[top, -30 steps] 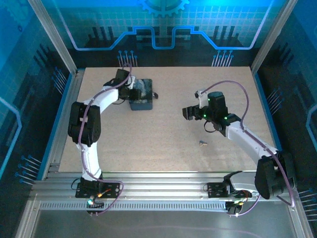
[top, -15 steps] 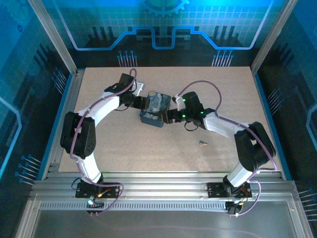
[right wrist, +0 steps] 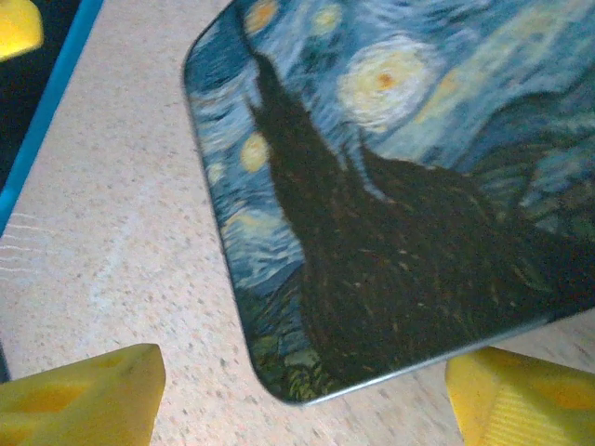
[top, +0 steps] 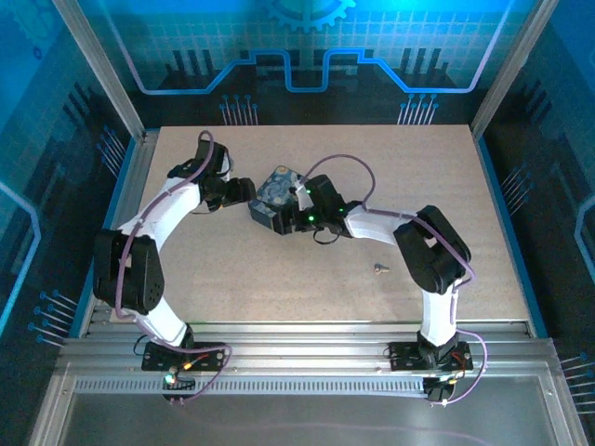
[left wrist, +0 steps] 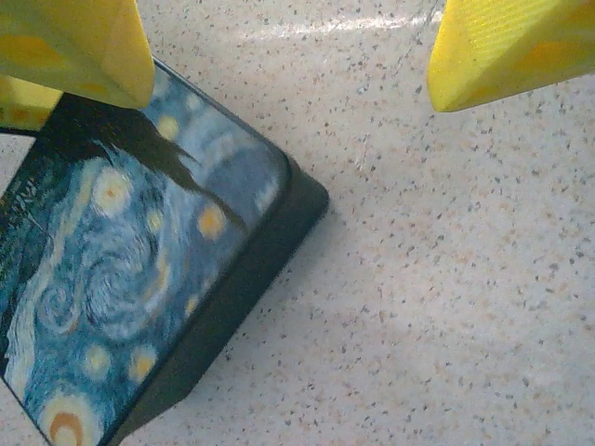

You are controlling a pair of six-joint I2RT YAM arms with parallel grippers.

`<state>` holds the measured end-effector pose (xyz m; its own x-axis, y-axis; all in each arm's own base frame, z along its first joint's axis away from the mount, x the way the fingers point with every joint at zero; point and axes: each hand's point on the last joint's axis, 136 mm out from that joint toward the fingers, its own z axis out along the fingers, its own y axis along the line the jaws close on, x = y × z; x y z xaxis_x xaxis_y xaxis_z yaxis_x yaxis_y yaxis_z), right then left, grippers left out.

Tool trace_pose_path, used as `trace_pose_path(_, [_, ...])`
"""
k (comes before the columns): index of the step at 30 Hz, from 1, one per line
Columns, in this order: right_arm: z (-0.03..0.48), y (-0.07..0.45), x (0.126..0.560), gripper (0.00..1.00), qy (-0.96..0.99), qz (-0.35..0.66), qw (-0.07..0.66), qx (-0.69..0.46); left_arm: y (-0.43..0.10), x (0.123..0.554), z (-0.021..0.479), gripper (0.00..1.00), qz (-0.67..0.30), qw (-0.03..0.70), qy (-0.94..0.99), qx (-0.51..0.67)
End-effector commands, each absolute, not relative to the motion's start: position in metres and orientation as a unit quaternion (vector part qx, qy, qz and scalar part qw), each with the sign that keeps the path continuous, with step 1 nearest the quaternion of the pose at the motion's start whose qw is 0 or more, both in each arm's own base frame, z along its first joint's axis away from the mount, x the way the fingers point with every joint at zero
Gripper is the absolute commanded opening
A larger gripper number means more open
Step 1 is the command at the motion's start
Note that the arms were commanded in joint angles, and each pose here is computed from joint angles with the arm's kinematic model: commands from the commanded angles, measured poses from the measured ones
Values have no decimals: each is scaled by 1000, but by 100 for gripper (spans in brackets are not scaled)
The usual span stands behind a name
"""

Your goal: Unlock a padlock with a key

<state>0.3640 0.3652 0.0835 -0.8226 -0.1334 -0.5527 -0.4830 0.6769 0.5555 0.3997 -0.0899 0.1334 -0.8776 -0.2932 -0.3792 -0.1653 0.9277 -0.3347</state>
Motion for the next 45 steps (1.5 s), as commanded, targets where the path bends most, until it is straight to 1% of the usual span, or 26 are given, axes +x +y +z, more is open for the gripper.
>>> trace_pose_path(1, [107,398,367,80,858,401,253,-197,-82,383,134,79,-135,201,957,-160])
trace_pose_path(6, [126,383,356,81,863,380,252,-218,-79,378,138,79,-133,206,954,-171])
trace_pose_path(9, [130,350,339,81,882,341,242,-218,-79,373,145,78,-136,213,952,-172])
trace_pose_path(10, [128,338,335,80,890,333,233,-206,-80,372,146,78,-137,215,952,-172])
trace_pose_path(16, [105,238,301,63,949,253,169,-85,-91,356,145,78,-128,216,956,-153])
trace_pose_path(19, [97,186,282,55,966,208,151,-8,-99,347,142,78,-123,212,959,-145])
trace_pose_path(20, [95,166,275,51,970,192,147,29,-103,344,142,78,-124,212,959,-141])
trace_pose_path(21, [95,154,272,49,971,183,146,53,-106,341,141,78,-124,210,960,-138])
trace_pose_path(22, [85,134,260,44,972,165,134,98,-110,339,140,78,-124,209,961,-134])
trace_pose_path(23, [82,122,254,42,970,159,131,131,-114,337,138,78,-124,208,961,-131])
trace_pose_path(25, [75,98,242,42,961,139,129,202,-121,335,136,78,-127,205,962,-126])
trace_pose_path(26, [72,92,236,43,956,137,130,226,-125,335,135,78,-129,204,963,-122])
trace_pose_path(28, [68,85,231,40,950,132,135,250,-132,334,136,78,-133,204,963,-116])
trace_pose_path(33, [53,67,223,38,953,99,124,258,-147,333,137,78,-137,202,965,-97])
trace_pose_path(39, [40,75,222,37,954,123,96,257,-152,329,134,78,-134,198,967,-90])
trace_pose_path(42, [36,81,223,38,946,144,91,277,-153,327,132,78,-134,197,967,-90])
trace_pose_path(45, [35,86,230,43,940,156,93,288,-154,327,132,78,-136,198,966,-91])
